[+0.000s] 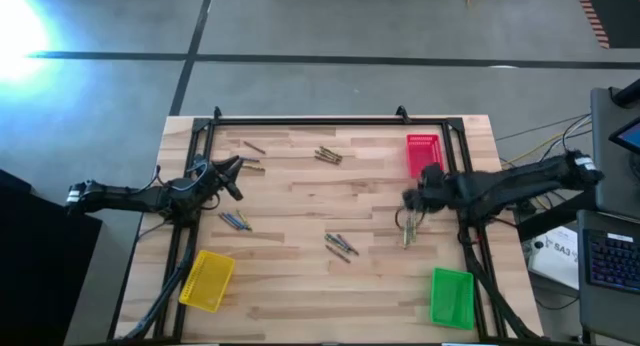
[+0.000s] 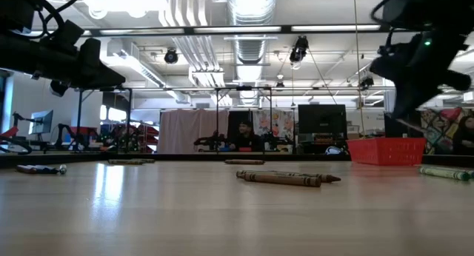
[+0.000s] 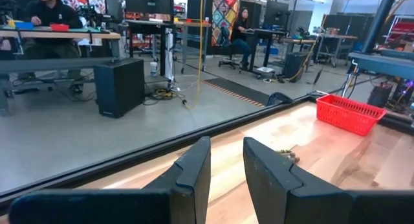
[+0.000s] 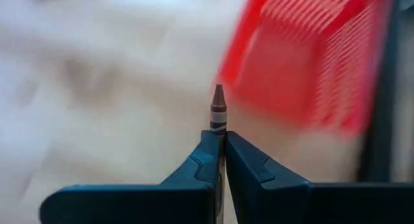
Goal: Sort crayons
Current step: Put the brown crayon into the red bin, then put the green crayon into the yellow bin
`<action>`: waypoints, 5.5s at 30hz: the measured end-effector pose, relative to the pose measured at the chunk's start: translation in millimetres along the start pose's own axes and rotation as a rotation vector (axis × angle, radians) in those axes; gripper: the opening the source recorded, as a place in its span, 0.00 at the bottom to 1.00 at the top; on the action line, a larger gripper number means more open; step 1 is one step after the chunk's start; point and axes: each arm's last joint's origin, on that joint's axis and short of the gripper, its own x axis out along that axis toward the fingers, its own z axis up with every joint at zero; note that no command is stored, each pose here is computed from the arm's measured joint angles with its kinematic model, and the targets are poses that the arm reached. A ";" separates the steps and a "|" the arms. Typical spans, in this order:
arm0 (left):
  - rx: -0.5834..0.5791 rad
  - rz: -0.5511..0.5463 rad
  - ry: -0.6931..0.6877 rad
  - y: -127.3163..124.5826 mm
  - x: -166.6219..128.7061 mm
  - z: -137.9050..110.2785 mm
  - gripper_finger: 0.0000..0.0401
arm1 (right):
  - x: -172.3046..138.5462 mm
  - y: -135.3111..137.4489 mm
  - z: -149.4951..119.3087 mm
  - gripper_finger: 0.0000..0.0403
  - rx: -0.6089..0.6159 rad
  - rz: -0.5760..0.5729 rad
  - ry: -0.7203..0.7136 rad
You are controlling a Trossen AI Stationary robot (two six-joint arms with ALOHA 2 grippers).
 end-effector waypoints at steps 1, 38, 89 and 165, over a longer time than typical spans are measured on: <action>-0.001 0.000 -0.002 -0.2 0.1 0.3 0.19 | 2.0 -5.1 7.0 0.03 0.025 -0.036 -0.046; 0.053 0.012 0.075 -7.0 6.7 -10.8 0.19 | 19.0 1.0 27.1 0.33 -0.072 0.090 0.219; 0.039 -0.072 0.145 -12.1 9.1 -18.5 0.19 | 0.2 51.1 -63.1 0.30 -0.078 0.164 0.541; -0.102 -0.835 -0.030 -60.8 20.0 4.4 0.44 | 22.9 280.1 75.2 0.03 -0.618 0.987 -0.540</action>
